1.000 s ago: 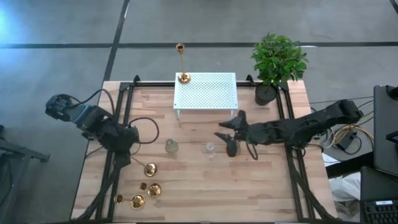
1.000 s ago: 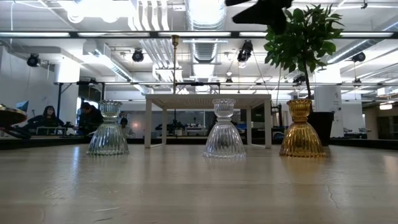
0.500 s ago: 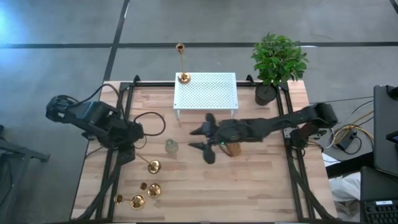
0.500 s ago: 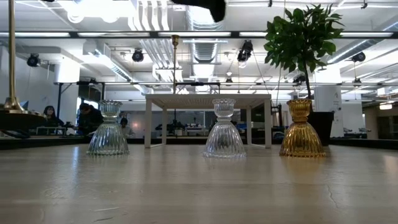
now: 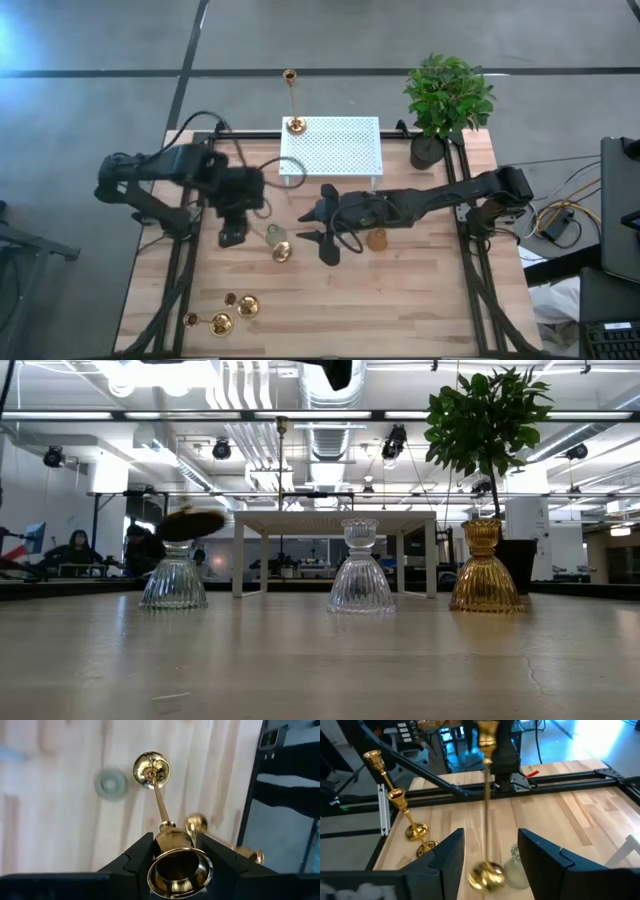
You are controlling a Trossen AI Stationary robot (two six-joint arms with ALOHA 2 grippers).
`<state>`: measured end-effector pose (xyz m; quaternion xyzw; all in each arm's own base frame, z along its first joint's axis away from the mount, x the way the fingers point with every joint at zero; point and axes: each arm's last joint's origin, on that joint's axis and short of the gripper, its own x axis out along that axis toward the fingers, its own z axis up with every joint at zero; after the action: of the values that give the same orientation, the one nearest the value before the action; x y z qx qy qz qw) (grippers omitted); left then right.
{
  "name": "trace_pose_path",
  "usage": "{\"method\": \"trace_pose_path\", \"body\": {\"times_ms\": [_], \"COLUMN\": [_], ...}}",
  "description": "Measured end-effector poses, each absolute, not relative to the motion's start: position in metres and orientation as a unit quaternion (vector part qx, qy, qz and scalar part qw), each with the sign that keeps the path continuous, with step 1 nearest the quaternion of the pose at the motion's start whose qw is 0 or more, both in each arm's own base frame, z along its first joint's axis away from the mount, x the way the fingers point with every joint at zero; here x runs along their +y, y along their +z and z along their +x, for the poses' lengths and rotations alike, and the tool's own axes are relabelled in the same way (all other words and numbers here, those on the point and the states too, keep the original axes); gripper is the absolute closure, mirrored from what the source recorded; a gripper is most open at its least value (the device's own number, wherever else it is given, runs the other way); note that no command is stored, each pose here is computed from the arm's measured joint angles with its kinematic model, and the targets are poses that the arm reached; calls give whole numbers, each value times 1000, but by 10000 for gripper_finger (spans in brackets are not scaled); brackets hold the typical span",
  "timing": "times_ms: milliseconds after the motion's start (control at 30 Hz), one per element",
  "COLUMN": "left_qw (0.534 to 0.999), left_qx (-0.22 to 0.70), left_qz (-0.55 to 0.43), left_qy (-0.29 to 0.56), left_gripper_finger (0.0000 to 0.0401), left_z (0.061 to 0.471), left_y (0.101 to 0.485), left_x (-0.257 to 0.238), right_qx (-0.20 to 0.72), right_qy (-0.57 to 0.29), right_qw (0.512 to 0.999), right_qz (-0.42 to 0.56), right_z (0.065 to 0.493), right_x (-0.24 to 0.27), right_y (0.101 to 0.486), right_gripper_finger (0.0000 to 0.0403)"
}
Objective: Pick & Place candle stick holders
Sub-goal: Align the gold candle holder with the other gold candle holder on the shelf
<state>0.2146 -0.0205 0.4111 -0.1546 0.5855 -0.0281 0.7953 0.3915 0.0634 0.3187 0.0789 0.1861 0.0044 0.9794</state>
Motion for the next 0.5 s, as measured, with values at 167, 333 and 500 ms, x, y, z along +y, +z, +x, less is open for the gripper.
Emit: {"method": "trace_pose_path", "body": {"times_ms": [167, 333, 500], "left_qw": [811, 818, 826], "left_qx": [568, 559, 548], "left_qz": [-133, -120, -111], "left_qy": [-33, -55, -78], "left_gripper_finger": [263, 263, 261], "left_z": [242, 266, 285], "left_y": [421, 425, 430], "left_x": [-4, 2, 2], "right_qx": [181, 177, 177], "right_qy": [3, 0, -4], "right_qw": [980, 981, 981], "right_qz": [80, 78, 77], "right_z": [392, 392, 392], "right_x": [63, 63, 61], "right_y": [320, 321, 320], "right_gripper_finger": [236, 244, 252]}}
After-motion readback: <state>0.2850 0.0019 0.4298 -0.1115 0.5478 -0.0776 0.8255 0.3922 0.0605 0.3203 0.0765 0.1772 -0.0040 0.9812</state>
